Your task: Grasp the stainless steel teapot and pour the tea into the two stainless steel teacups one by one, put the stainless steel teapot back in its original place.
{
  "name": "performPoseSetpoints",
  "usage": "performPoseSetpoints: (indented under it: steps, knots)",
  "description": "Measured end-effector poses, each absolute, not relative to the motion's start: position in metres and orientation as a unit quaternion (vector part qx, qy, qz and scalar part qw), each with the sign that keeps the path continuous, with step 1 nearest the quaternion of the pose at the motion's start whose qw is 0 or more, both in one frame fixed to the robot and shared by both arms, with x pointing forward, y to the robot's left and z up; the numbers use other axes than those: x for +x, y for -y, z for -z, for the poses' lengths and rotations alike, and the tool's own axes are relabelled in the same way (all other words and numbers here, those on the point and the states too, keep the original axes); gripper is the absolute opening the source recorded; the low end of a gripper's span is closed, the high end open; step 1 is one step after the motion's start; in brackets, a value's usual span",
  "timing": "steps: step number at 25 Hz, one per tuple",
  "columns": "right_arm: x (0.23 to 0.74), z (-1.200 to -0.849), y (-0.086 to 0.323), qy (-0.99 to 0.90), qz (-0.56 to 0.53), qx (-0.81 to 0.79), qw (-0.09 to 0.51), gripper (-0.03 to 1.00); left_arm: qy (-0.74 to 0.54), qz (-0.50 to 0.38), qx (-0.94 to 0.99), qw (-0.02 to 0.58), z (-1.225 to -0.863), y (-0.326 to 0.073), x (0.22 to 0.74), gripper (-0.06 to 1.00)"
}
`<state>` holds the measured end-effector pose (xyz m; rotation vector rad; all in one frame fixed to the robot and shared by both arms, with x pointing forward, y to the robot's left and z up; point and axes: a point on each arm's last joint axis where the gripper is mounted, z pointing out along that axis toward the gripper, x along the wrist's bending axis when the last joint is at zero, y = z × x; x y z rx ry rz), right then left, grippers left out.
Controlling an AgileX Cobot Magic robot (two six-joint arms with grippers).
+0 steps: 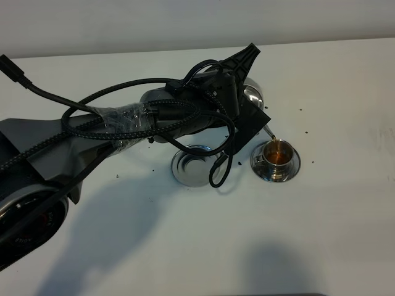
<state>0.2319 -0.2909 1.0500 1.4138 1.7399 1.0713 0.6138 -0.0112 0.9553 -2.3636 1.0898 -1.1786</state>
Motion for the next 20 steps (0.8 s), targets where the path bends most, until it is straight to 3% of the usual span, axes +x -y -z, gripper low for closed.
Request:
performPoseSetpoints:
  steps: [20]
  knots:
    - [0.2319, -1.0500, 0.2909, -0.663, -0.408, 0.539, 0.323, 0.22, -0.401, 0.424, -0.798, 0.149, -0.9581, 0.0136, 0.6156, 0.22]
